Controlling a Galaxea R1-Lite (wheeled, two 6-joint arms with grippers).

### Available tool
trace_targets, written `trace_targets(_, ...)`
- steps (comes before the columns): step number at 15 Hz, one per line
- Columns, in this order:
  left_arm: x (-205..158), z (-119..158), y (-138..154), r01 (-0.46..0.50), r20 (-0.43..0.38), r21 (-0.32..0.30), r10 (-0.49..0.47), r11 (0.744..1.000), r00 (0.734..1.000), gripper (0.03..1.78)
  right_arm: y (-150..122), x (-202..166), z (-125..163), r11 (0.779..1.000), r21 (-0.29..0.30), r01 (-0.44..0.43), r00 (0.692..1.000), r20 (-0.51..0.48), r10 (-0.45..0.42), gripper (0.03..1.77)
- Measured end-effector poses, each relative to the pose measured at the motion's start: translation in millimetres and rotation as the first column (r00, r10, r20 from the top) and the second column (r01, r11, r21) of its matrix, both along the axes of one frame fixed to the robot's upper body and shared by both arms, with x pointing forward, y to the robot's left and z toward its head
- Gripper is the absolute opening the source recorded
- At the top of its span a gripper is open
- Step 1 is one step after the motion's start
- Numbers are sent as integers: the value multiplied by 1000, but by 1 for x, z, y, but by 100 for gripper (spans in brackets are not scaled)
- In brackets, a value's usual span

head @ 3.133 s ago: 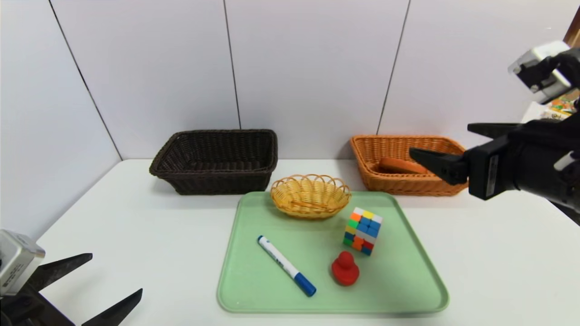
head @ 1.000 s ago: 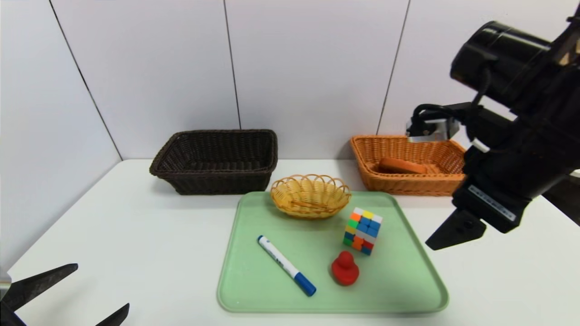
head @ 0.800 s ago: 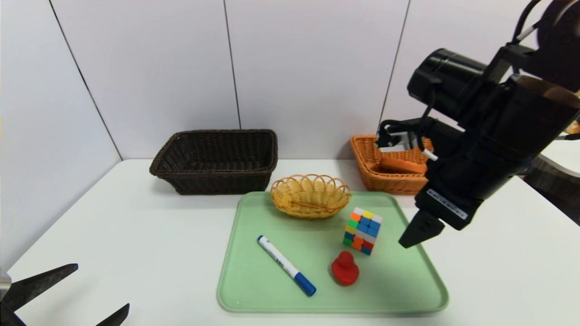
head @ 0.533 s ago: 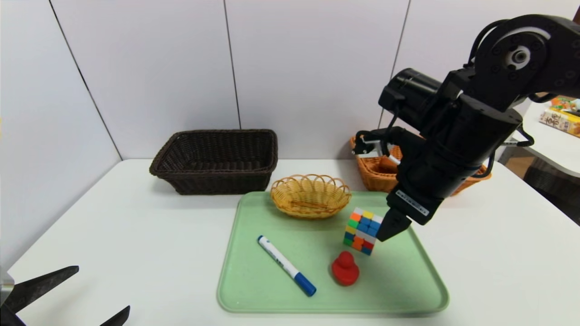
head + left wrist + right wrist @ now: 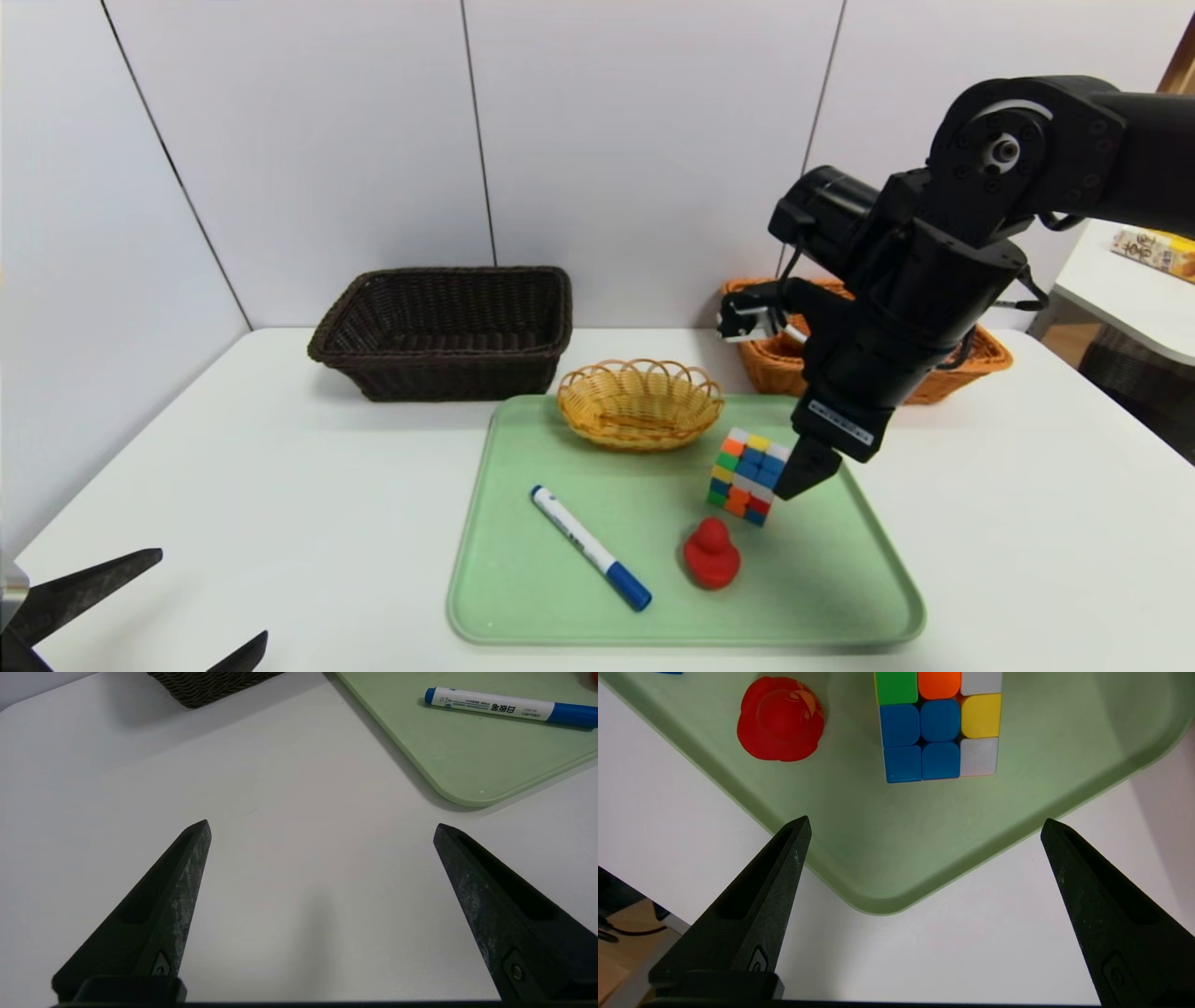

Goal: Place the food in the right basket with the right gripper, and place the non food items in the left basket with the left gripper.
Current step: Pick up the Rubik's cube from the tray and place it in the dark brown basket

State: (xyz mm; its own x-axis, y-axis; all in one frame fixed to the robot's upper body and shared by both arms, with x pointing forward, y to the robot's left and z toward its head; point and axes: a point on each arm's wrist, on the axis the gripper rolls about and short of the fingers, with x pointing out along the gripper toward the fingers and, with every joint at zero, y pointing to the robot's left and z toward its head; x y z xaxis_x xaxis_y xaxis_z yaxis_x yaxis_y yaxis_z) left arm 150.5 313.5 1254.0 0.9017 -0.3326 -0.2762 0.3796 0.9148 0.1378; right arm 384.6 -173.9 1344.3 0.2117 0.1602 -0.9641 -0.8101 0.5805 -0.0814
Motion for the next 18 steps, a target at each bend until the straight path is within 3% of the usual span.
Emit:
trace_targets(7, -1, -1, 0, -2, 2, -2, 2, 1000, 1000, 169, -1, 7, -1, 992, 27, -125, 992, 36, 124, 170)
trace_targets(18, -3, -2, 1, 0, 8, -4, 0, 1000, 1000, 169, 12, 23, -25, 991, 13, -136, 991, 4, 136, 170)
